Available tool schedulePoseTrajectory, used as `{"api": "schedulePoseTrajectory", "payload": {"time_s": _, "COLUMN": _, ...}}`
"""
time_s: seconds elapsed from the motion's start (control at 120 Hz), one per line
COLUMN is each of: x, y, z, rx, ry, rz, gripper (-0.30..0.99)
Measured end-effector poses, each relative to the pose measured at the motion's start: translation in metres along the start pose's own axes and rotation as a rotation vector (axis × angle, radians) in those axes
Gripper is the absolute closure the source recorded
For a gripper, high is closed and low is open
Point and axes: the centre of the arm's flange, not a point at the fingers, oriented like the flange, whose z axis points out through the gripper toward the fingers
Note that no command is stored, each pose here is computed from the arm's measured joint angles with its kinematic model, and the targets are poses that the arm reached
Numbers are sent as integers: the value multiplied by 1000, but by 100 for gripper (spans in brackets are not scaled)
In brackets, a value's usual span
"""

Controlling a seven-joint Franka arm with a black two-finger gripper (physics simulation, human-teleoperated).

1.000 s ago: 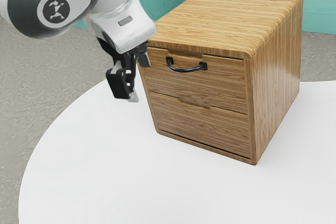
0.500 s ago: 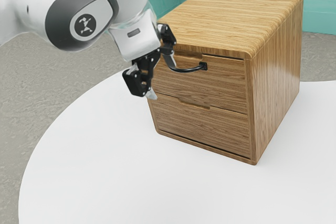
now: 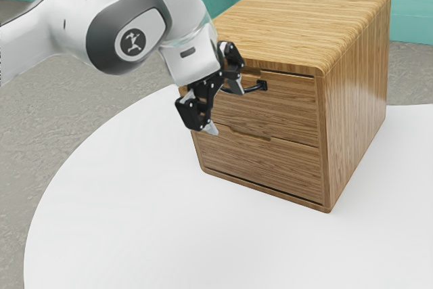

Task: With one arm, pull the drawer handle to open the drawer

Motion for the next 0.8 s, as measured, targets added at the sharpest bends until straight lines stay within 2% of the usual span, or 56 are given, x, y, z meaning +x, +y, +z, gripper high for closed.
{"api": "schedulePoseTrajectory", "payload": {"time_s": 0.283, "x": 5, "y": -5, "z": 6, "rx": 21, "ry": 11, "rz": 7, "gripper": -1}}
{"api": "schedulePoseTrajectory", "payload": {"time_s": 0.458, "x": -3, "y": 3, "z": -32, "rx": 73, "ry": 3, "rz": -6, "gripper": 0}}
{"api": "schedulePoseTrajectory", "payload": {"time_s": 0.683, "x": -67, "y": -7, "z": -14, "rx": 43, "ry": -33, "rz": -113, "gripper": 0}}
{"api": "schedulePoseTrajectory", "payload": {"time_s": 0.8, "x": -101, "y": 2, "z": -31, "rx": 63, "ry": -56, "rz": -173, "gripper": 0}}
